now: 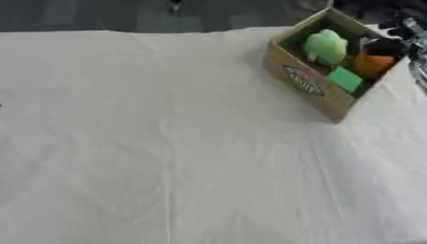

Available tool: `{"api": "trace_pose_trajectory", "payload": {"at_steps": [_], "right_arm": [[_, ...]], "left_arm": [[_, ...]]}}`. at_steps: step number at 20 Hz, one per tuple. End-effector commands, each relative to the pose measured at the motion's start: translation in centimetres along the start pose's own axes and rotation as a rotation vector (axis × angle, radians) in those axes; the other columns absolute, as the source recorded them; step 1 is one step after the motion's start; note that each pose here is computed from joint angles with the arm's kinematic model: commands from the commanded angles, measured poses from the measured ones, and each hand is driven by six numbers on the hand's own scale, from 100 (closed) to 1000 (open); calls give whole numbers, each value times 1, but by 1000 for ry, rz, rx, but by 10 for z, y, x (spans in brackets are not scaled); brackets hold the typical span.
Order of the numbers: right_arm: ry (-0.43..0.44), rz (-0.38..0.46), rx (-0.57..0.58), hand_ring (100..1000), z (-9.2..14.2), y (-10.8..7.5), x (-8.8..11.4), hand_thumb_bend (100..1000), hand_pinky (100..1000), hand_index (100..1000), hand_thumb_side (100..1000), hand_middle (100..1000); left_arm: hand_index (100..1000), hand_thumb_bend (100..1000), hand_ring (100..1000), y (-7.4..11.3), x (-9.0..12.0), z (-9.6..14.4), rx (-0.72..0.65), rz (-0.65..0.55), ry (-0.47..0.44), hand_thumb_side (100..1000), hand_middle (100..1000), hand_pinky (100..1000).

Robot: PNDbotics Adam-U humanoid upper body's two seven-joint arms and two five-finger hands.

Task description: Pick up the objects with one hand, pass them to the other hand, and then place them into the box on the other side of the table.

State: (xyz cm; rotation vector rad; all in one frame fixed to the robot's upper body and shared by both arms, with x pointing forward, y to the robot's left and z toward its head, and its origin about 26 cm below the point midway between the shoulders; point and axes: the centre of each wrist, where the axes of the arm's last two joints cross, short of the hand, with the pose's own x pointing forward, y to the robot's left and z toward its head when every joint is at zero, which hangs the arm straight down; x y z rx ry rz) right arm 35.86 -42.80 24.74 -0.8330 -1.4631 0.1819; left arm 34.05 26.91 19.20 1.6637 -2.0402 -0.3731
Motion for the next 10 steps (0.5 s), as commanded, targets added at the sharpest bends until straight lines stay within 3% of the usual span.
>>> {"api": "trace_pose_trajectory", "payload": {"at_steps": [1, 2, 5, 10], "right_arm": [[-178, -102, -101, 1000, 16, -19, 38, 100, 1000, 1000, 408, 888], [-265, -168, -110, 1000, 27, -14, 50, 100, 1000, 1000, 515, 888], [-467, -328, -99, 1000, 63, 1, 72, 100, 1000, 1000, 539, 890], [-654, -449, -81, 1000, 95, 17, 78, 100, 1000, 1000, 532, 883]], "left_arm": [[759, 1000, 610, 9, 0, -10, 44, 0, -11, 387, 477, 631], [760, 1000, 609, 9, 0, -10, 46, 6, -4, 393, 476, 632], [757, 961, 603, 8, 1, -12, 58, 32, 22, 412, 469, 629], [762, 789, 585, 6, 0, -14, 78, 136, 127, 476, 442, 620]]}}
